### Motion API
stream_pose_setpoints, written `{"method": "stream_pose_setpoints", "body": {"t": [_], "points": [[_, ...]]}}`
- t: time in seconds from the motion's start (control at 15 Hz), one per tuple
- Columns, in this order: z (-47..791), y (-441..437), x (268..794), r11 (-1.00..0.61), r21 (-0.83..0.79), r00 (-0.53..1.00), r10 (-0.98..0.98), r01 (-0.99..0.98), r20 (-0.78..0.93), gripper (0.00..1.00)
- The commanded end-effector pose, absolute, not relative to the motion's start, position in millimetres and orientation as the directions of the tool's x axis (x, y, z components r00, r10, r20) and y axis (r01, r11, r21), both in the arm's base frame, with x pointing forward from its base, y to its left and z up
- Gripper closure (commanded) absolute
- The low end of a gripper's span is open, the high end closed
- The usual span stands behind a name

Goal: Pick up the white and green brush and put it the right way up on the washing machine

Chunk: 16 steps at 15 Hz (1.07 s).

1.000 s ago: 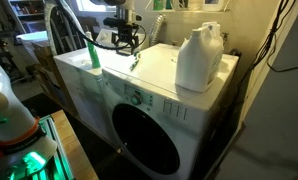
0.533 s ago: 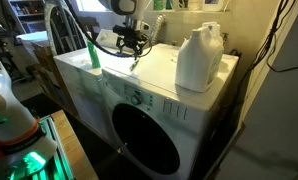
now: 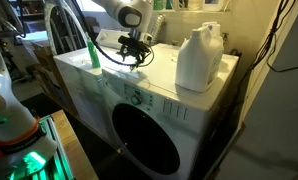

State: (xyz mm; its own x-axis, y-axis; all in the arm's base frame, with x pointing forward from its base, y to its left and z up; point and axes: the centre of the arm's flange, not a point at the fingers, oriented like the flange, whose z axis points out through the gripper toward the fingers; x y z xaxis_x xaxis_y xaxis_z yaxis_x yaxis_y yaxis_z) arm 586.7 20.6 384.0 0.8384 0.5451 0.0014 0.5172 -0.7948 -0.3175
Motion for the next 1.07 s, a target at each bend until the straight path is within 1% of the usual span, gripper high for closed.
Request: {"method": "stream_pose_setpoints", "body": {"t": [0.0,0.33,0.47,0.53,0.73,0.87,1.0], "points": [[369.2,19.2,600.8,-0.789,-0.339,0.844,0.535,0.512,0.028,0.00],[363.8,29.3,609.9,-0.785,-0.336,0.840,0.542,0.520,0.033,0.00],[362.0,35.1,612.5,-0.782,-0.336,0.836,0.548,0.525,0.031,0.18],[362.0,37.3,614.0,-0.779,-0.338,0.834,0.551,0.528,0.032,0.32],[359.9,40.9,617.0,-0.777,-0.339,0.832,0.554,0.531,0.034,0.55],[360.2,40.8,618.6,-0.779,-0.335,0.834,0.551,0.530,0.036,0.73],[362.2,40.4,618.9,-0.782,-0.328,0.835,0.549,0.531,0.041,0.87]]}}
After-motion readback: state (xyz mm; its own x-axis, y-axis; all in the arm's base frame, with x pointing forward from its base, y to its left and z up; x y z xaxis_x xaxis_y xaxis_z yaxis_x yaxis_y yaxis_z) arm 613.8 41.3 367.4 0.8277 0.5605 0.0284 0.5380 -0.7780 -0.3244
